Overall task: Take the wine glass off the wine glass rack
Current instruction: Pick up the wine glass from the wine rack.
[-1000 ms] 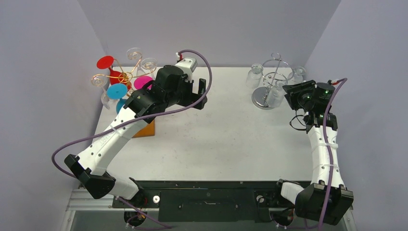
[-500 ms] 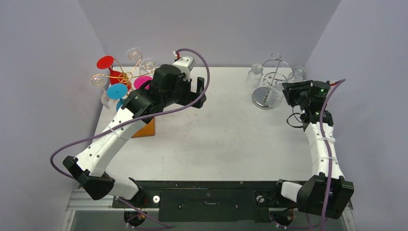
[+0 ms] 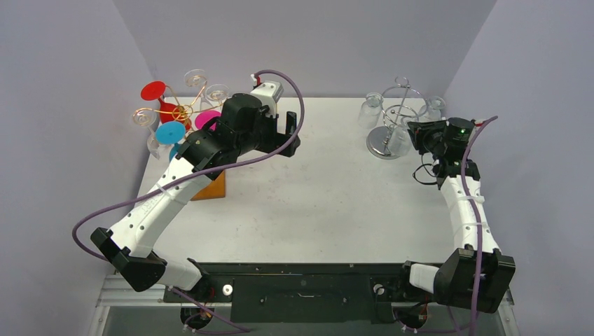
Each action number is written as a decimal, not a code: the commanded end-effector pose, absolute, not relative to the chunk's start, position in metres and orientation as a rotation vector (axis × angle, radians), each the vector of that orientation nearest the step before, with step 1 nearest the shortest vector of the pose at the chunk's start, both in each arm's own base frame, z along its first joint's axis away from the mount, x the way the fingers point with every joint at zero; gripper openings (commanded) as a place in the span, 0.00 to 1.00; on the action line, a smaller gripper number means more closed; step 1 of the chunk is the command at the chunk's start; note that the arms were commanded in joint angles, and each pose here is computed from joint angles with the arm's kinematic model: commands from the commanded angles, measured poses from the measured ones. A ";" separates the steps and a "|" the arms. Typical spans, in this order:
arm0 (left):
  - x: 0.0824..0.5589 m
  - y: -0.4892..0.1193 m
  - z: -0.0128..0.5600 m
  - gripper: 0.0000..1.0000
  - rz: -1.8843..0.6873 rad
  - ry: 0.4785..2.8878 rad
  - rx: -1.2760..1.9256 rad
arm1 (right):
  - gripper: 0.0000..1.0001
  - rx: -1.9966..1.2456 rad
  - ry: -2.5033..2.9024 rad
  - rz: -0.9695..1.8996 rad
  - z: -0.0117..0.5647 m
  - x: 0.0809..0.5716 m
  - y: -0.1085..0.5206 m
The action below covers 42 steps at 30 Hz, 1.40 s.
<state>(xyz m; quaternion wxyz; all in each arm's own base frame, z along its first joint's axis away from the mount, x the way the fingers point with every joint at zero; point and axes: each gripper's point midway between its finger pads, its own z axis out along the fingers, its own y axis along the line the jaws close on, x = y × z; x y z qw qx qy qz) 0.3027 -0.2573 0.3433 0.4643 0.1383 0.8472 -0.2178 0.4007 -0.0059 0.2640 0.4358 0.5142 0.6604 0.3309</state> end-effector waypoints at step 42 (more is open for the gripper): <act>0.308 -0.263 0.351 0.96 -0.600 2.053 0.312 | 0.00 1.261 1.408 1.071 0.295 0.395 -0.003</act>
